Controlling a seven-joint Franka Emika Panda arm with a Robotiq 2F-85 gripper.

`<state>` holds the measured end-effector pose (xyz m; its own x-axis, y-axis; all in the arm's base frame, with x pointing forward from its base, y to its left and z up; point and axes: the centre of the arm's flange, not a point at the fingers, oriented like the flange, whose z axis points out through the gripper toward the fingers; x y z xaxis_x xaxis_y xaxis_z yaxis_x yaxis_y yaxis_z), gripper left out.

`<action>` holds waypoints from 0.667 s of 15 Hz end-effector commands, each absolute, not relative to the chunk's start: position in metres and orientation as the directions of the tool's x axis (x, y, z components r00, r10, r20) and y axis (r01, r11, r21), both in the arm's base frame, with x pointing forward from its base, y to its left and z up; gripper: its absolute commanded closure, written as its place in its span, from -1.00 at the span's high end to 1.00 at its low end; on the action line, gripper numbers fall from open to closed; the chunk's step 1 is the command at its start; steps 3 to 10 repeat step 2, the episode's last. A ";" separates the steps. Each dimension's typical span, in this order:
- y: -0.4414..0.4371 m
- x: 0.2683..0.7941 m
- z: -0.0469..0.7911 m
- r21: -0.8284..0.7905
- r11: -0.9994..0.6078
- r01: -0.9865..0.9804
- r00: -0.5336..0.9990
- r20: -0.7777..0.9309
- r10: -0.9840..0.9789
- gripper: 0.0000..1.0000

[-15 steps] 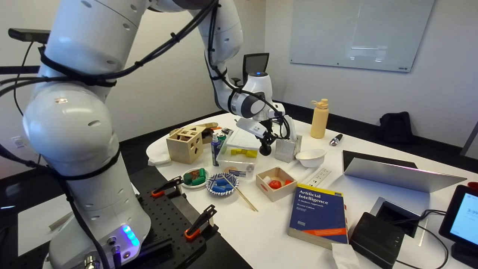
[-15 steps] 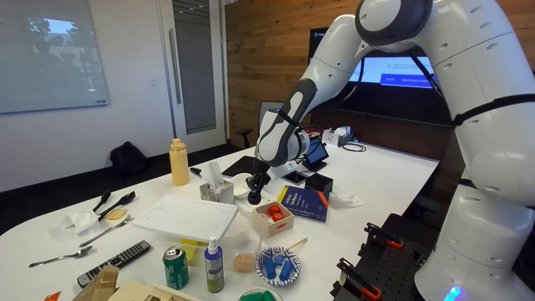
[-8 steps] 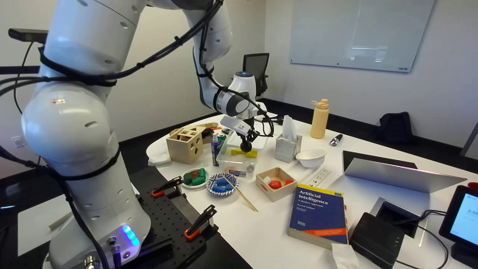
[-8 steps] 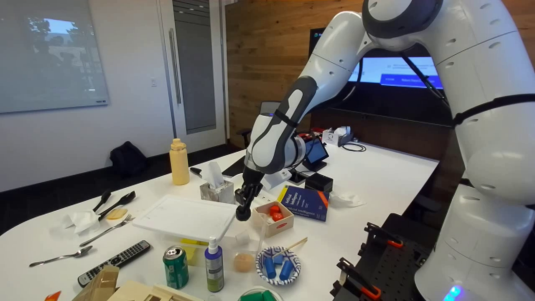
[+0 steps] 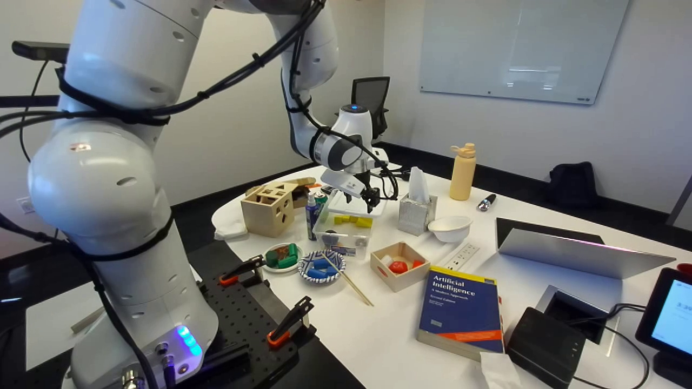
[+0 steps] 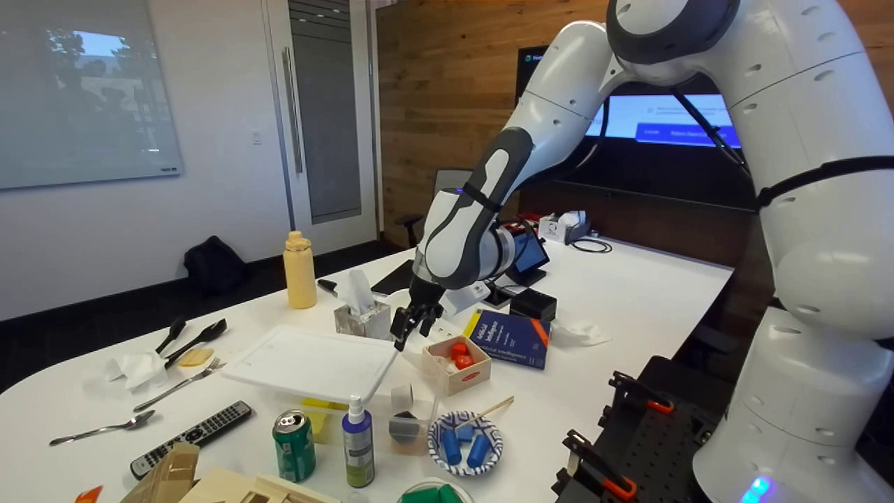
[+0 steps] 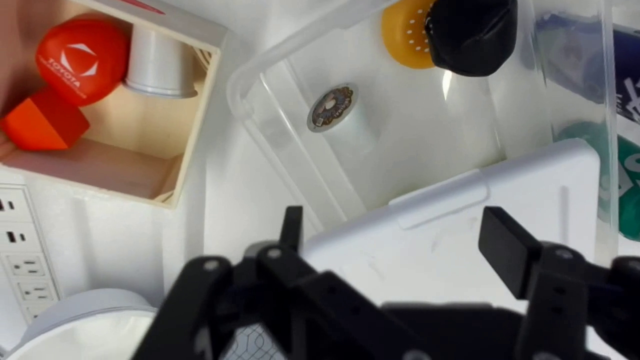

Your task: Remove the black object from the box and put it in the clear container on the left.

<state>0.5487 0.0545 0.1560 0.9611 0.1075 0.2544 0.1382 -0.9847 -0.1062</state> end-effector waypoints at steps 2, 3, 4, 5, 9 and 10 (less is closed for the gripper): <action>0.036 0.528 0.179 -0.119 -0.985 0.123 0.955 0.285 0.085 1.00; 0.036 0.528 0.179 -0.119 -0.985 0.123 0.955 0.285 0.085 1.00; 0.036 0.528 0.179 -0.119 -0.985 0.123 0.955 0.285 0.085 1.00; 0.036 0.528 0.179 -0.119 -0.985 0.123 0.955 0.285 0.085 1.00; 0.036 0.528 0.179 -0.119 -0.985 0.123 0.955 0.285 0.085 1.00; 0.036 0.528 0.179 -0.119 -0.985 0.123 0.955 0.285 0.085 1.00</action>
